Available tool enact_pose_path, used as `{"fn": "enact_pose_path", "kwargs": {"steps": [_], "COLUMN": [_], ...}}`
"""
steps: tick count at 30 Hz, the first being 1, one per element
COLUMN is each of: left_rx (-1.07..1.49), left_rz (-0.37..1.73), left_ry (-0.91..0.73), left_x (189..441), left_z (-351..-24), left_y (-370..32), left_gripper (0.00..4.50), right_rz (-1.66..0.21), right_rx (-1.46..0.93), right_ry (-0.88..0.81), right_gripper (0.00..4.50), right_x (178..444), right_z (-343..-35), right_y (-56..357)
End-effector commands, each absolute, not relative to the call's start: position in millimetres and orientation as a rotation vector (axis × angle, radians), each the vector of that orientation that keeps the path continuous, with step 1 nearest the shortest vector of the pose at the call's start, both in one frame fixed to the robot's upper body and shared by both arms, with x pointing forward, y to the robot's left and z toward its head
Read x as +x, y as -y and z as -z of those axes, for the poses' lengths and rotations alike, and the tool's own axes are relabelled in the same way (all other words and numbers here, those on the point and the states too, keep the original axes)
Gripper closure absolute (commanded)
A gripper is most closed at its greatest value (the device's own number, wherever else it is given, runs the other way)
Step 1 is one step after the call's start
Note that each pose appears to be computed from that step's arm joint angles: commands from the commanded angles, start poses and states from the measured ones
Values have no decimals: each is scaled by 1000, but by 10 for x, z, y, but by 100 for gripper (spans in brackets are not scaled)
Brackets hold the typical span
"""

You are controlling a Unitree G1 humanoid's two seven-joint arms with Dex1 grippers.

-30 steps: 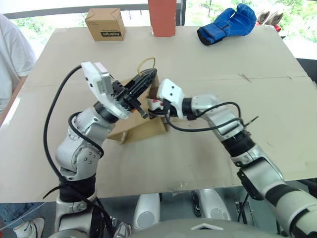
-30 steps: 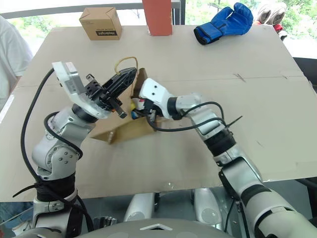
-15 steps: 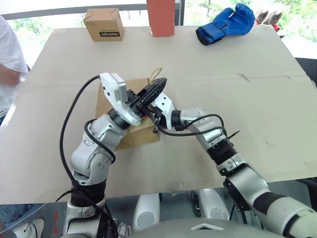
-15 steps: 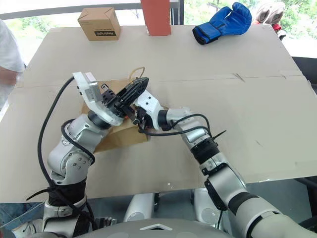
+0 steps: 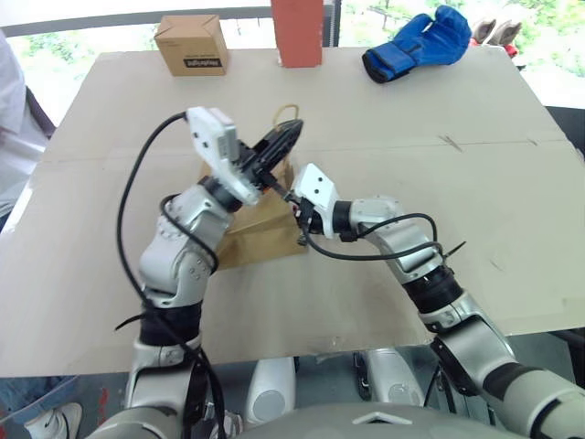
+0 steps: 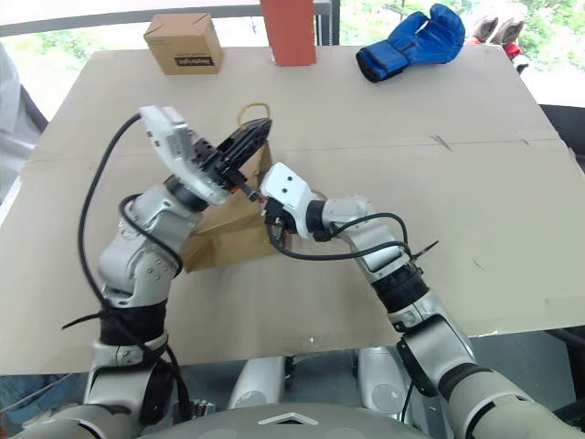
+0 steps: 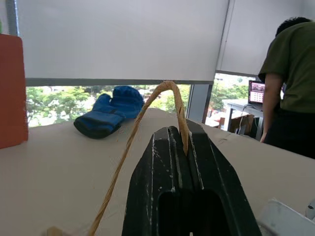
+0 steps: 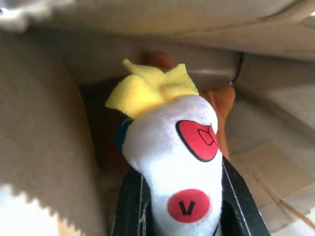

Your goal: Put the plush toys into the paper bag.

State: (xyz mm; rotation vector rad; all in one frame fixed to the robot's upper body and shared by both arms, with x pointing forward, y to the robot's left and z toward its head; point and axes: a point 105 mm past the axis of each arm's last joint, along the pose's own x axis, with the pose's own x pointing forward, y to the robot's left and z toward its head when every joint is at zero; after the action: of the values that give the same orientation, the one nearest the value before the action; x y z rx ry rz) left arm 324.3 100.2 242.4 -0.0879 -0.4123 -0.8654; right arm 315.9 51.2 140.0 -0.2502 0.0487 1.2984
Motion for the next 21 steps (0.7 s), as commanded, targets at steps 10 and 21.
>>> {"fn": "enact_pose_path", "kwargs": {"steps": [10, 21], "left_rx": [-71, -218], "left_rz": [950, 852], "left_ry": [437, 427], "left_x": [3040, 2896], "left_z": [-2426, -2457], "left_y": [-970, -1204], "left_gripper": [450, 450], "right_rz": [-1254, -1218], "right_rx": [-304, -425], "right_ry": [9, 99], "right_gripper": [446, 60], "right_x": [3181, 3467], "right_z": [-1506, -1333], "right_y": [-669, -683]}}
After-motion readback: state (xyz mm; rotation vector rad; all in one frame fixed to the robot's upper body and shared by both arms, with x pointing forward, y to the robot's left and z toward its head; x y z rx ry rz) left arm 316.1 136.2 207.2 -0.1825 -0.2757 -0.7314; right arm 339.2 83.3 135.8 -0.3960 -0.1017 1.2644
